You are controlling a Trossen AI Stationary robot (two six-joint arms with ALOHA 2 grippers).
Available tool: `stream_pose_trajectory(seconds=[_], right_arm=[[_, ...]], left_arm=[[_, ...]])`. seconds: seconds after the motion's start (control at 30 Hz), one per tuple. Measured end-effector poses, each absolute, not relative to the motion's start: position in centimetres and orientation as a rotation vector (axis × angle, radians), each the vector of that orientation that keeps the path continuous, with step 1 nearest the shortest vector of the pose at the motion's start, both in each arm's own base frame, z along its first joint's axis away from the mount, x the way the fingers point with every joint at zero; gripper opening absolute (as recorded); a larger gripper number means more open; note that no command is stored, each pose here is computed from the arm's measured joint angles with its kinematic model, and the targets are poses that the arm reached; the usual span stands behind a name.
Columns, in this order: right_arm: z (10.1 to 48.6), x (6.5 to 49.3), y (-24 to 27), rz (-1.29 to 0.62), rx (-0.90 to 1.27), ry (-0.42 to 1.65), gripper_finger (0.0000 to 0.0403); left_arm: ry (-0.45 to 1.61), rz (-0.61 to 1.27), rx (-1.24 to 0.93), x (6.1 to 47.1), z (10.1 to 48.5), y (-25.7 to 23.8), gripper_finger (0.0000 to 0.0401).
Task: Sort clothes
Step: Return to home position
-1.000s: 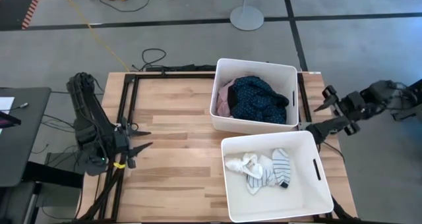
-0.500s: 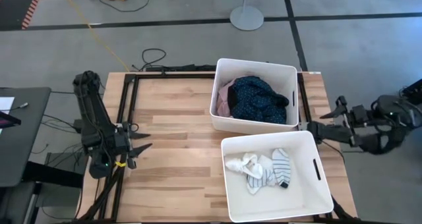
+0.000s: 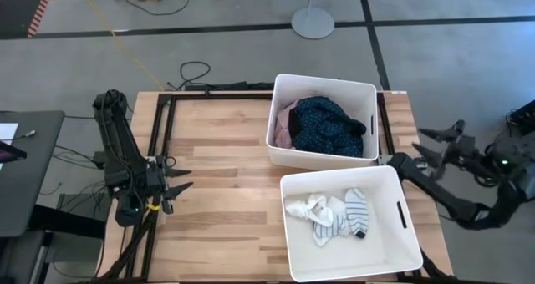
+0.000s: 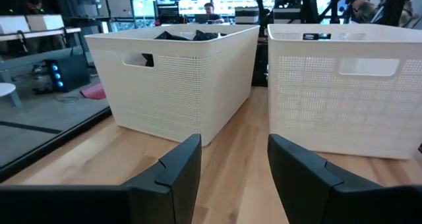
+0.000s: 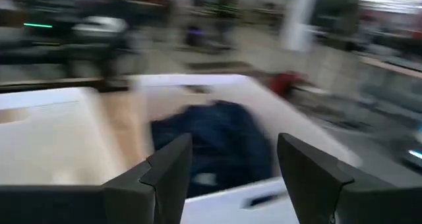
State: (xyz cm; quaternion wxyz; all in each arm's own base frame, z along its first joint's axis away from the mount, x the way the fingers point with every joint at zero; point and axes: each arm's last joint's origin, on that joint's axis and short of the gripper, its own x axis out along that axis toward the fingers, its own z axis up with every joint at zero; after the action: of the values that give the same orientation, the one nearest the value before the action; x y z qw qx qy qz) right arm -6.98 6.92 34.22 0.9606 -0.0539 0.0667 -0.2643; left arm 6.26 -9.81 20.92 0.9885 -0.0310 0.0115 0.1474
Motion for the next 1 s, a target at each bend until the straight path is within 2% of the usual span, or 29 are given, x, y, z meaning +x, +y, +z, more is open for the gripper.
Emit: stream_pose_trajectory(seconds=[0.13, 0.37, 0.47, 0.53, 0.6, 0.73, 0.87, 0.93, 1.0], right_arm=[[33.3, -5.6, 5.8, -0.802, -0.088, 0.203, 0.024], [32.3, -4.2, 3.6, -1.093, 0.023, 0.177, 0.0229], [31.8, -3.5, 2.7, -1.138, 0.036, 0.168, 0.0215], [31.4, -2.9, 2.3, -1.071, 0.038, 0.177, 0.0204], [31.7, -2.4, 2.3, -0.909, 0.001, 0.15, 0.0192], [32.4, -1.6, 3.3, -0.394, -0.046, 0.059, 0.0172], [31.8, -1.6, 4.5, 0.061, -0.004, 0.085, 0.0161], [31.1, -1.7, 4.8, 0.166, 0.013, 0.132, 0.016], [30.3, -1.7, 4.8, 0.154, 0.019, 0.184, 0.016]], left_arm=[[0.023, 0.296, -0.063, 6.3, 20.9, -9.8, 0.0169], [0.023, 0.296, -0.063, 6.3, 20.9, -9.8, 0.0169], [0.023, 0.296, -0.061, 6.3, 20.9, -9.8, 0.0169], [0.024, 0.295, -0.062, 6.3, 20.9, -9.8, 0.0169], [0.025, 0.293, -0.063, 6.3, 20.9, -9.8, 0.0169], [0.026, 0.284, -0.063, 6.2, 20.9, -9.9, 0.0169], [0.027, 0.28, -0.058, 6.1, 20.9, -9.9, 0.0169], [0.027, 0.28, -0.058, 6.1, 20.9, -9.9, 0.0169], [0.027, 0.28, -0.057, 6.1, 20.9, -9.9, 0.0169]])
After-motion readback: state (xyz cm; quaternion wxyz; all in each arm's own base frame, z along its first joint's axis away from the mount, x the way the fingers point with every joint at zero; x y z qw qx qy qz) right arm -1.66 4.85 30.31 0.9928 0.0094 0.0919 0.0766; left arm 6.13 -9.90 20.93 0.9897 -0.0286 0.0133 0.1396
